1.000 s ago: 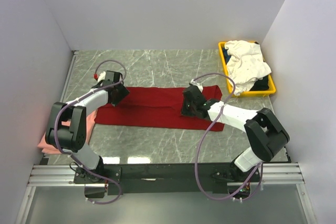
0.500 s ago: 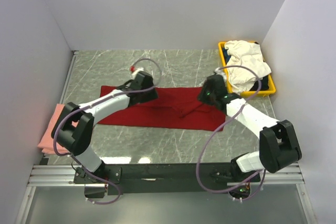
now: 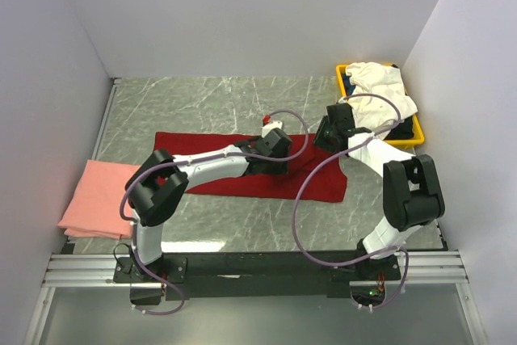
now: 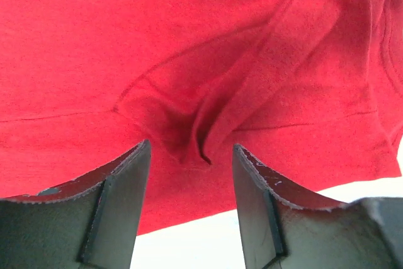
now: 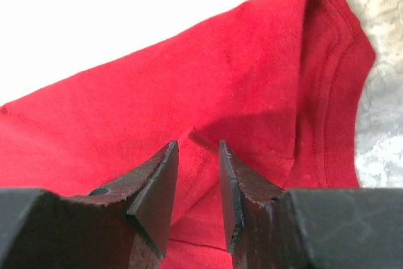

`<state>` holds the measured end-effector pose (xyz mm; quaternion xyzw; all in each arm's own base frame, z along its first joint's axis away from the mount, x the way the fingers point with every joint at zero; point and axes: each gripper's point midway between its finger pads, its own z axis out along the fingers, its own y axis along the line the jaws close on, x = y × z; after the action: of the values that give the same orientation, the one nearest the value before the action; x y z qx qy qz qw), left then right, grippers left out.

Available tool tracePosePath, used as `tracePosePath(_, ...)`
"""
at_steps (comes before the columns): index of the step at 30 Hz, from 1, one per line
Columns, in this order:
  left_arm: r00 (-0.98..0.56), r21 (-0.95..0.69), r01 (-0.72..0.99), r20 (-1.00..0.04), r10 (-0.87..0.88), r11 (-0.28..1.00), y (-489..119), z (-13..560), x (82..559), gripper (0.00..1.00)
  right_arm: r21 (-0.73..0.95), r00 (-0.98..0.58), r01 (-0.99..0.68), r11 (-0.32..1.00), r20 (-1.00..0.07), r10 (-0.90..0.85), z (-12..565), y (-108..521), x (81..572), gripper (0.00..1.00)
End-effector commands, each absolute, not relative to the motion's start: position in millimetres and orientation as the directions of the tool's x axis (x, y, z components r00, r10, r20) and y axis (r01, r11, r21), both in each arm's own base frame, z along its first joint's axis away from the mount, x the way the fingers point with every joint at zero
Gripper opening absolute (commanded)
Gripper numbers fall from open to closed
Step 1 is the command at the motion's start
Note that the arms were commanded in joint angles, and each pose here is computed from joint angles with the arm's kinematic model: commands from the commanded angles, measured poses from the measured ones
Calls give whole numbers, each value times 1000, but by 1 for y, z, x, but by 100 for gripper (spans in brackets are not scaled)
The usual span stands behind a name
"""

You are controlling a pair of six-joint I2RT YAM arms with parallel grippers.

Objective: Fold and stack the t-shirts
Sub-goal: Fold the tshirt

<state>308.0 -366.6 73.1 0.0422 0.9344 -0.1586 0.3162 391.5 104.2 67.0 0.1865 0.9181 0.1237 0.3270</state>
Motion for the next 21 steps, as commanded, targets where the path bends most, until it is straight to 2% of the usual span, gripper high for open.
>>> tracePosePath(1, -769, -223, 185, -639, 0, 957, -371, 82, 315, 60, 369, -678, 224, 902, -606, 416, 90, 106, 416, 40)
tracePosePath(19, -791, -226, 227, -611, 44, 947, -397, 66, 305, 51, 341, -722, 245, 908, -561, 405, 61, 107, 418, 38)
tracePosePath(21, -792, -221, 225, -609, 46, 949, -396, 64, 305, 47, 337, -725, 246, 909, -558, 403, 59, 107, 417, 38)
